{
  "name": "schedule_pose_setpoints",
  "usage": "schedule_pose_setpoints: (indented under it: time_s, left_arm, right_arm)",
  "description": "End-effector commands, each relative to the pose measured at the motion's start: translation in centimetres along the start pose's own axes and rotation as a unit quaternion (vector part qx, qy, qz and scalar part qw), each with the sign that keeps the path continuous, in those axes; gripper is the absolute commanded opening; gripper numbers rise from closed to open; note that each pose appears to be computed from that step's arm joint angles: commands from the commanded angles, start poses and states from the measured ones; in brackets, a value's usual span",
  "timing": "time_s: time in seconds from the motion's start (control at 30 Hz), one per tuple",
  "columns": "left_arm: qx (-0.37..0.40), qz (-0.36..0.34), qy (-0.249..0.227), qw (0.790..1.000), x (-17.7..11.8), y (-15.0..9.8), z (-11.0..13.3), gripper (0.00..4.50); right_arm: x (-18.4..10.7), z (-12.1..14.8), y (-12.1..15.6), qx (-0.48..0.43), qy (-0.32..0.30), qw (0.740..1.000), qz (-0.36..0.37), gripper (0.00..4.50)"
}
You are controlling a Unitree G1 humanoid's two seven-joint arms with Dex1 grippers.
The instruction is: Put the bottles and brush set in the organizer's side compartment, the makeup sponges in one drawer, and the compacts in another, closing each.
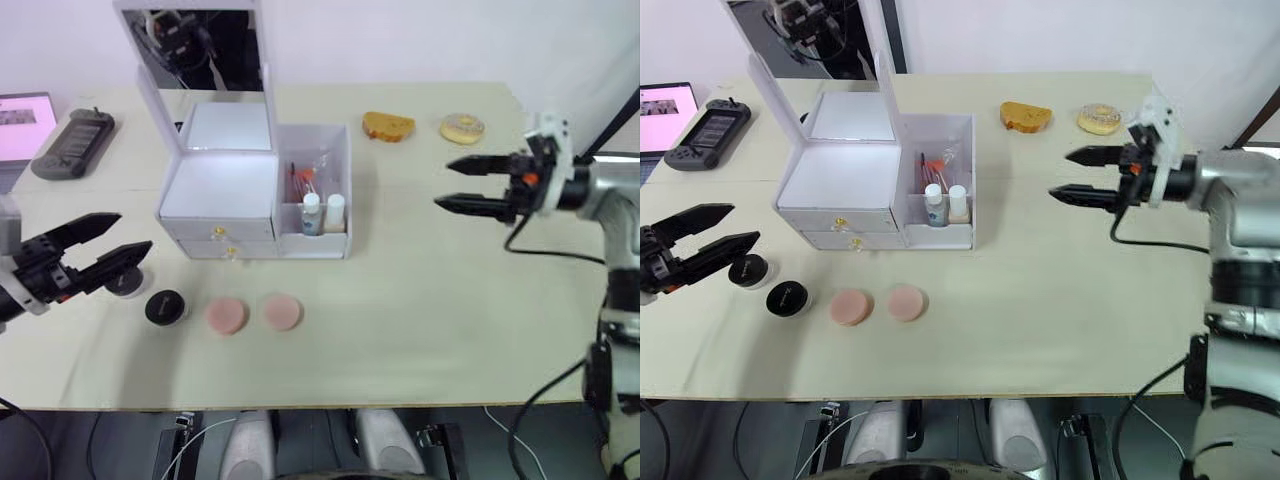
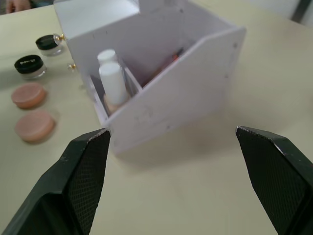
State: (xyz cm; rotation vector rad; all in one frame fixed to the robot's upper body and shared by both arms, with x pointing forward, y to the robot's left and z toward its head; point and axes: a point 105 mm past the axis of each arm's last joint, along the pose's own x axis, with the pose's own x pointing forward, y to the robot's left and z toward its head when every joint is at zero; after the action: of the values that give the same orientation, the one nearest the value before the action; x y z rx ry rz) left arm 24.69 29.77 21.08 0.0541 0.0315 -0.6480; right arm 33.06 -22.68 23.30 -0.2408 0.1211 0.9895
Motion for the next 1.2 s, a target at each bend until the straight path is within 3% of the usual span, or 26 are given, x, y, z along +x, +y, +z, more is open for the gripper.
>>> schedule_pose_setpoints:
  time_s: [0.03,0.17,0.3,0.5,0.6,0.7,0.87,1.07,1.2]
  left_arm:
    - [0.03,0.055,0.006,0.998,-2.3,2.9,-0.4,4.47]
    - [0.013,0.131,0.029,0.991,-6.4,5.9,-3.0,4.47]
    - [-0.014,0.181,0.065,0.981,-10.4,6.9,-5.9,4.47]
    - [-0.014,0.167,0.066,0.984,-10.4,6.2,-6.3,4.47]
    - [-0.009,0.157,0.054,0.986,-9.3,5.7,-5.9,4.47]
    - [-0.01,0.136,0.019,0.991,-7.5,3.8,-5.1,4.47]
    - [-0.023,0.078,-0.024,0.996,-3.6,-3.0,-3.9,4.47]
    - [-0.047,0.101,-0.087,0.99,0.2,-8.2,-3.5,4.47]
    - [-0.033,0.146,-0.104,0.983,2.5,-9.4,-3.3,4.47]
  right_arm:
    - [-2.8,-0.8,-0.1,-0.004,-0.014,0.998,-0.053,4.42]
    - [-5.7,-4.9,-0.3,-0.005,0.023,0.992,-0.126,4.42]
    - [-8.3,-7.9,-0.3,0.026,0.037,0.983,-0.177,4.42]
    - [-8.7,-8.8,-0.1,0.016,0.046,0.98,-0.191,4.42]
    - [-7.6,-7.9,-0.1,0.001,0.035,0.983,-0.178,4.42]
    - [-5.1,-5.0,0.5,-0.016,0.002,0.992,-0.128,4.42]
    - [-0.5,0.9,3.7,-0.042,-0.043,0.998,0.003,4.42]
    - [2.1,4.5,7.2,-0.058,-0.054,0.991,0.11,4.42]
    - [3.1,5.6,8.4,-0.082,-0.044,0.986,0.142,4.42]
